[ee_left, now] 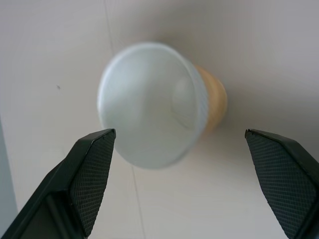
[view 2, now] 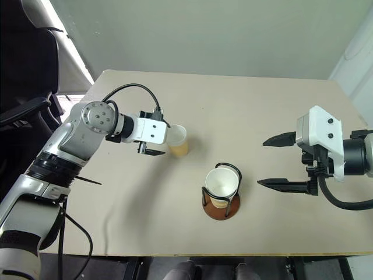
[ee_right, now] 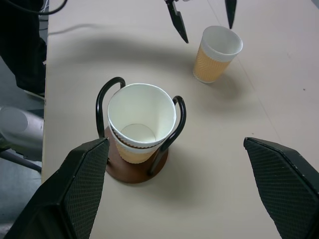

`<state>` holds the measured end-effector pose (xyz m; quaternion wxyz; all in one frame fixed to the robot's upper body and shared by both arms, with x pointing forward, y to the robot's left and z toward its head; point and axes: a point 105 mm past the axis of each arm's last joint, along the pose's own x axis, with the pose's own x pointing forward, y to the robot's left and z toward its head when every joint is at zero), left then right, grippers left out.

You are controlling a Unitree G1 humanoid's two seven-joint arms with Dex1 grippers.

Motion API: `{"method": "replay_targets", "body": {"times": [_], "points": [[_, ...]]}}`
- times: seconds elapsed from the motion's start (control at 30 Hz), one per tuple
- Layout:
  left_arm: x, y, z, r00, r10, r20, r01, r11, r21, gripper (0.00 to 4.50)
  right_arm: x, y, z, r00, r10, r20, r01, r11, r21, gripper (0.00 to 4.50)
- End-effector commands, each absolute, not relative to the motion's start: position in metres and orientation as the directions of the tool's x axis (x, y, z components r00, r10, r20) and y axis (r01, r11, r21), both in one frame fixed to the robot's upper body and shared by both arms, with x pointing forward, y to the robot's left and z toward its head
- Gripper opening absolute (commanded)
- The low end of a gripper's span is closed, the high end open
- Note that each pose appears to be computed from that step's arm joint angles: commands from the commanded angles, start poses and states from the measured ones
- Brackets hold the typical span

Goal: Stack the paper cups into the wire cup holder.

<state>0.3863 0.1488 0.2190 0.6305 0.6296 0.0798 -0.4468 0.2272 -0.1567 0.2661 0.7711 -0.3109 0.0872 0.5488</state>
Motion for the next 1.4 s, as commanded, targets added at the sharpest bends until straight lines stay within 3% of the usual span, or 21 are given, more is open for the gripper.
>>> {"method": "replay_targets", "body": {"times": [0.03,0.4,0.43,0.5,0.83,1.1,1.4], "points": [[0.385,0.139,0.234,0.599,-0.487,-0.636,0.628,-0.207,0.750,4.46,0.225,-0.156,0.274,0.391,0.793,-0.467,-0.889,0.194,-0.415,4.43],[0.385,0.141,0.221,0.545,-0.473,-0.692,0.679,-0.235,0.696,4.46,0.218,-0.150,0.275,0.389,0.795,-0.466,-0.887,0.188,-0.421,4.43],[0.386,0.143,0.221,0.546,-0.467,-0.695,0.683,-0.233,0.693,4.30,0.217,-0.147,0.277,0.388,0.796,-0.465,-0.887,0.185,-0.423,4.43],[0.389,0.146,0.219,0.554,-0.456,-0.697,0.685,-0.227,0.692,3.85,0.215,-0.143,0.278,0.388,0.797,-0.464,-0.887,0.185,-0.424,4.43],[0.402,0.155,0.203,0.543,-0.427,-0.723,0.718,-0.211,0.664,0.06,0.217,-0.135,0.288,0.387,0.802,-0.456,-0.888,0.190,-0.419,4.43],[0.386,0.146,0.220,0.462,-0.504,-0.730,0.731,-0.251,0.635,0.02,0.221,-0.137,0.288,0.413,0.793,-0.449,-0.874,0.205,-0.441,4.43],[0.337,0.111,0.269,0.244,-0.689,-0.682,0.756,-0.305,0.579,0.02,0.219,-0.151,0.283,0.418,0.809,-0.413,-0.856,0.199,-0.477,4.43]]}}
